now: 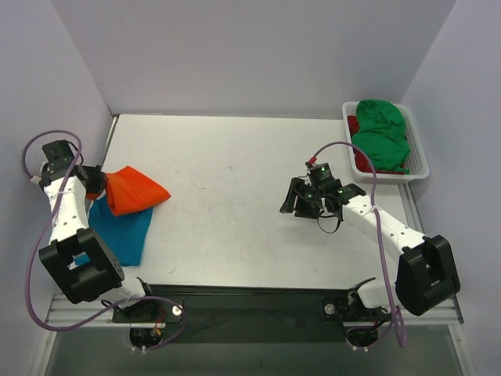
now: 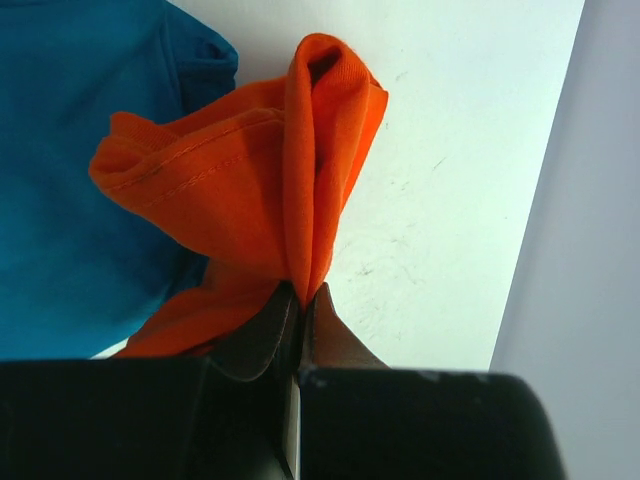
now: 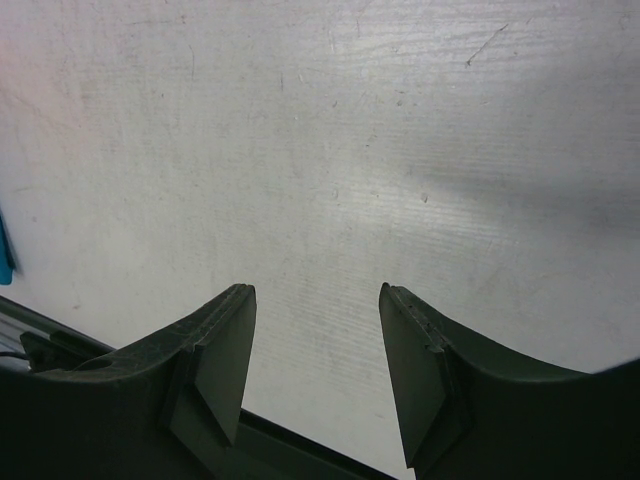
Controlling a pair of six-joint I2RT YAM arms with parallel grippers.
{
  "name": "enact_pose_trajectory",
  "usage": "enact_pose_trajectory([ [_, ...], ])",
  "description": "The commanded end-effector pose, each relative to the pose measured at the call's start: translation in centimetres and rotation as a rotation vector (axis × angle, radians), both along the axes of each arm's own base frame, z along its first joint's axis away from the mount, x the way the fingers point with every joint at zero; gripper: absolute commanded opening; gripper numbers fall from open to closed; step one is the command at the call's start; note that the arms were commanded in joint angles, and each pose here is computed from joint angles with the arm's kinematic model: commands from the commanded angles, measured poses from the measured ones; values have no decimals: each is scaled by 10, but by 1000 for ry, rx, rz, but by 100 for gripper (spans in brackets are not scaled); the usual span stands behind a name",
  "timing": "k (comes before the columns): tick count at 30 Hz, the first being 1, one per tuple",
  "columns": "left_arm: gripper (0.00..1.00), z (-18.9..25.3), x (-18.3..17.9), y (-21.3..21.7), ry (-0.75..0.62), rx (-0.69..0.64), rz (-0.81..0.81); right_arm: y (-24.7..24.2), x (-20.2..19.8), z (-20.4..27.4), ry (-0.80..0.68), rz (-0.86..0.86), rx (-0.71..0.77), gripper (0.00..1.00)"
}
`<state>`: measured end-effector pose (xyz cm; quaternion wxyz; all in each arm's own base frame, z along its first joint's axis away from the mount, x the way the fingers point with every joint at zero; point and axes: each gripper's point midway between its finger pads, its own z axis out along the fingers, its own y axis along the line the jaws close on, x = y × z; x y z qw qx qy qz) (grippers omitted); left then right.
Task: Fold and stack the t-shirts
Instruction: Put the neatly folded tshirt into the corner of the board with the left arm
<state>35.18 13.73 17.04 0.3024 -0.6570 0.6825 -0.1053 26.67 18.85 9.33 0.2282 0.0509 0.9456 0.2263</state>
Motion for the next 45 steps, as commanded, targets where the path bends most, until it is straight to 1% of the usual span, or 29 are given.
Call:
enact_pose_trajectory([
  [1, 0, 32, 19, 18, -112, 49, 16, -1, 5, 15, -36, 10, -19, 53],
  [5, 0, 30, 12, 20, -112, 57, 36, -1, 4, 15, -33, 10, -19, 53],
  [10, 0, 38, 0, 24, -158, 95, 69, -3, 2, 15, -36, 6, -22, 53],
  [14, 0, 39, -9, 30, -151, 124, 96, -3, -1, 15, -36, 9, -19, 53],
  [20, 0, 37, -13, 28, -151, 127, 86, -5, -4, 17, -38, 9, -20, 53],
  [28, 0, 51, -23, 26, -171, 154, 75, -8, -7, 20, -49, 2, -22, 53],
  [33, 0, 51, -34, 21, -148, 152, 69, -9, -9, 19, -47, -5, -20, 53],
  [38, 0, 36, -47, 20, -93, 129, 70, -10, -11, 19, -46, -3, -21, 53],
  [40, 0, 33, -51, 15, -93, 117, 54, -8, -12, 18, -43, 1, -20, 53],
  [45, 0, 25, -69, 18, -45, 122, 58, -5, -14, 17, -42, 14, -23, 53],
])
